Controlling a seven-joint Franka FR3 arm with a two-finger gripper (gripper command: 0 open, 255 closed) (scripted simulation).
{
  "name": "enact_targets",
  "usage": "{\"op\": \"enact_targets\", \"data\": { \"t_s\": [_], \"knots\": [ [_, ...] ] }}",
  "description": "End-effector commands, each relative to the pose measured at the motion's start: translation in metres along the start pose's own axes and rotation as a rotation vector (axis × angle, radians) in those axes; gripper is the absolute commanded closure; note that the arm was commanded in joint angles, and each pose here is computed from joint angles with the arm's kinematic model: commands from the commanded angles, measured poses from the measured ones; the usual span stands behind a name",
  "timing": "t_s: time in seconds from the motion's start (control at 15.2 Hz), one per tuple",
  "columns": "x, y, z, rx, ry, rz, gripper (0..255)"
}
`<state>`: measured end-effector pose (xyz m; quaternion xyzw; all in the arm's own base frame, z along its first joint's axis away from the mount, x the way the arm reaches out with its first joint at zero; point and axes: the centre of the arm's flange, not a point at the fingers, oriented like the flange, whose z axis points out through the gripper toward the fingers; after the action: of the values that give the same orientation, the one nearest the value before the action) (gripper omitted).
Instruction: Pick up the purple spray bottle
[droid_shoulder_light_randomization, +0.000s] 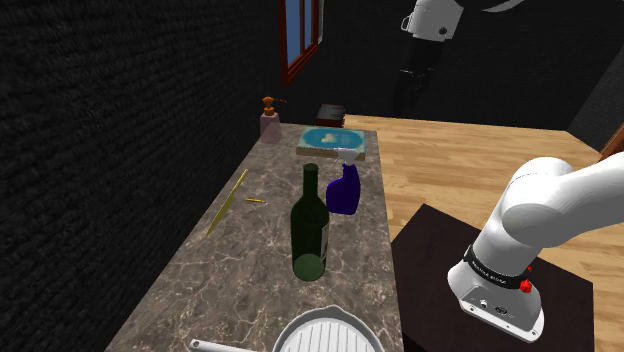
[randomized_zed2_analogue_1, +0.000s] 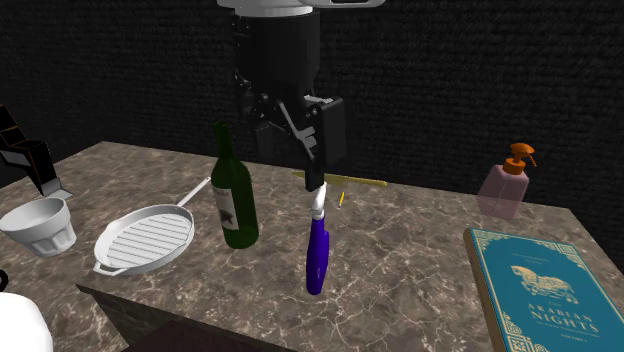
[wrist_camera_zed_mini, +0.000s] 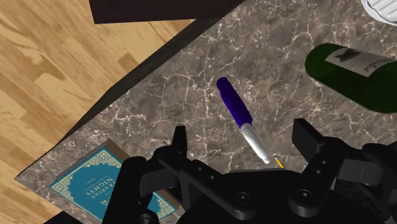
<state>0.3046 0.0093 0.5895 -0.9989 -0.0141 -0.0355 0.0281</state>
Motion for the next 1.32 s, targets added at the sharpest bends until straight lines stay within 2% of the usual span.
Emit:
{"op": "enact_targets", "data": {
  "t_s": [0.0,0.73,1.25],
  "knots": [
    [0.000,0.000,0.000,0.000,0.000,0.000,0],
    [0.083,-0.032,0.115,0.050,-0.010,-0.332,0],
    [0.080,-0.030,0.155,0.050,-0.010,-0.332,0]
  ]
}}
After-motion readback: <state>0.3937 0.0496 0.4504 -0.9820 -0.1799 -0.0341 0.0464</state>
